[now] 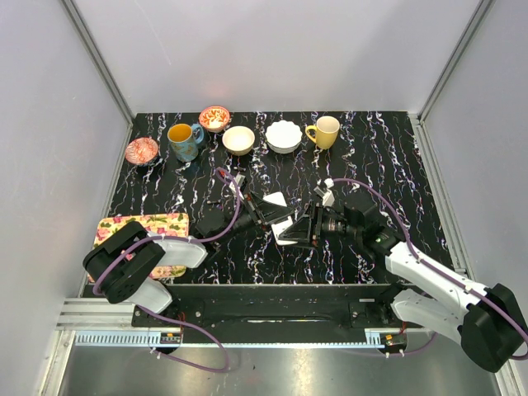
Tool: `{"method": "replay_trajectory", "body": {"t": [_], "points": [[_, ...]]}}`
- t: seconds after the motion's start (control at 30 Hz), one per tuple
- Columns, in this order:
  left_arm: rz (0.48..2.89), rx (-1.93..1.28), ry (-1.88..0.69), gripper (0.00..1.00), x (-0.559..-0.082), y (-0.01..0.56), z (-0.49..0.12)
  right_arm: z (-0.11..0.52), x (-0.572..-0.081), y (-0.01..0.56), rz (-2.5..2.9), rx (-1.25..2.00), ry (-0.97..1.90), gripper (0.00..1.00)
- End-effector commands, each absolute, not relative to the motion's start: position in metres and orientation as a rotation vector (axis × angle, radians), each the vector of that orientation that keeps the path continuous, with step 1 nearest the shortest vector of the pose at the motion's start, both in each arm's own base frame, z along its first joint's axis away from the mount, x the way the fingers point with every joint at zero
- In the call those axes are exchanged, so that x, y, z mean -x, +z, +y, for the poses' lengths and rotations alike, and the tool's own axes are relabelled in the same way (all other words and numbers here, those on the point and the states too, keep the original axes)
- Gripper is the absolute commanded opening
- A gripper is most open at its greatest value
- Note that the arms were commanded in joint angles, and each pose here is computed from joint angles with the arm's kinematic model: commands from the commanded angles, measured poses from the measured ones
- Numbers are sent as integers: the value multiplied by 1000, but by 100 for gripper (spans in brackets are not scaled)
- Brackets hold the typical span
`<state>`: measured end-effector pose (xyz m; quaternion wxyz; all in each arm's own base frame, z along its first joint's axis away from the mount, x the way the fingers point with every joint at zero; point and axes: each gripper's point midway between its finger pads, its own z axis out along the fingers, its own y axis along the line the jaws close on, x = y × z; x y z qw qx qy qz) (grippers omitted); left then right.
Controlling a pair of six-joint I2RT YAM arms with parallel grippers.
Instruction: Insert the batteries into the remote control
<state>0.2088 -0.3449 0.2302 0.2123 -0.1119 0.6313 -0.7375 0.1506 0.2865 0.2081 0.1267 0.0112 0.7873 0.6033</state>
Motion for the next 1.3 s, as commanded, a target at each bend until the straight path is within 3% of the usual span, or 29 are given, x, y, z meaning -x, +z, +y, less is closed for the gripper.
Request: {"method": "replay_trajectory", "body": {"t": [0.0,0.6,0.97,1.27], "points": [[1400,179,-2187,0,-195,301,-325,287,-161,219,2217,-51,1768,53],[1401,153,-2228,0,-192,303,-329,291,-158,218,2269,27,1774,55],[1447,192,-2223,0,-196,287,-332,293,-161,232,2242,35,1770,63],[1426,195,-2235,0,-194,290,-328,280,-163,231,2242,8,1732,62]]}}
